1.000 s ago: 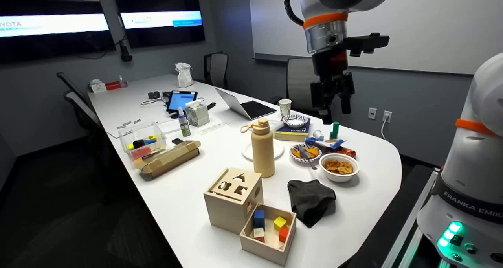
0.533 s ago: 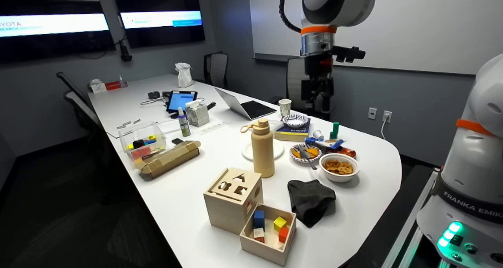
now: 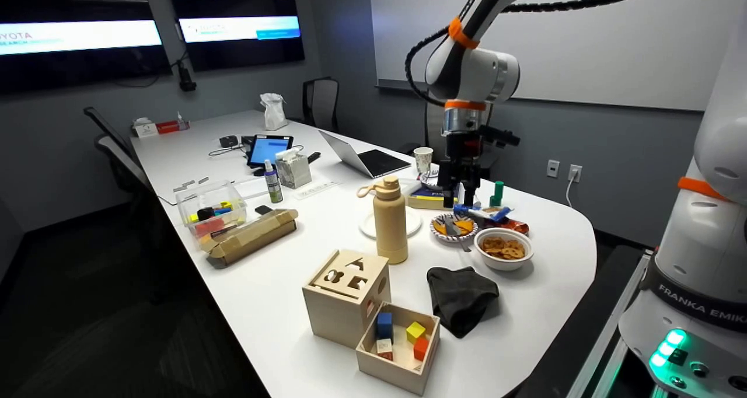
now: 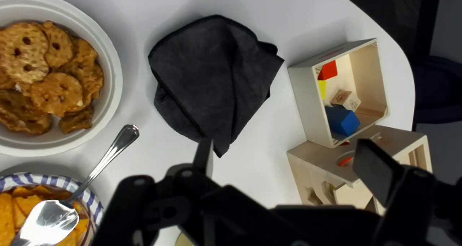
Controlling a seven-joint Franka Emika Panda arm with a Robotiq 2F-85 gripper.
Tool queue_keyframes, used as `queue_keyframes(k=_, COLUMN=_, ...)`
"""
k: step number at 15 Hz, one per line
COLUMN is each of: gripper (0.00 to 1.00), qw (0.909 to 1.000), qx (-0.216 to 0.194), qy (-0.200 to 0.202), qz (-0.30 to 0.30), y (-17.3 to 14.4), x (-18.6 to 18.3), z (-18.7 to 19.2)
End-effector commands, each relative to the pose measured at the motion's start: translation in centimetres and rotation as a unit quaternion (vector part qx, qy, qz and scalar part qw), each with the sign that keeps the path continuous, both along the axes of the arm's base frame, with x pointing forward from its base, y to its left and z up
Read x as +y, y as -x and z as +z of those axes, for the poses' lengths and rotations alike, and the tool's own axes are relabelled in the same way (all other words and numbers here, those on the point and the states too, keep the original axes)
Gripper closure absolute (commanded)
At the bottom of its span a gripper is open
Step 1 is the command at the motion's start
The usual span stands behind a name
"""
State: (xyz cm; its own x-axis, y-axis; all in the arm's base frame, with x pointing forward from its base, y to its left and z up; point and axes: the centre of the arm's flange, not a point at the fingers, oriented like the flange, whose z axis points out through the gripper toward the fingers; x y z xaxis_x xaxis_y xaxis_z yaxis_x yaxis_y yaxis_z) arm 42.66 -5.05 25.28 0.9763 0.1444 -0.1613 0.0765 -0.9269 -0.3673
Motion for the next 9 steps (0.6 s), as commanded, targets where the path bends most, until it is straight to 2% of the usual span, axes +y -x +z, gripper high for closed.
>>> queue_keyframes(k=1, gripper=0.00, qw=0.9985, qx=-0.009, qy=-0.046, qz=-0.029, y=-2.8, x=-3.1, z=-4.7)
queue_keyframes(k=5, gripper=0.00, qw=0.9931, qx=-0.009, qy=-0.077, qz=-0.087, y=-4.0, x=-5.8, z=-7.9)
queue_keyframes(k=9, gripper=0.00, qw=0.9864, qx=-0.007, qy=-0.078, qz=-0.144, y=-5.2, x=-7.5, z=-10.5)
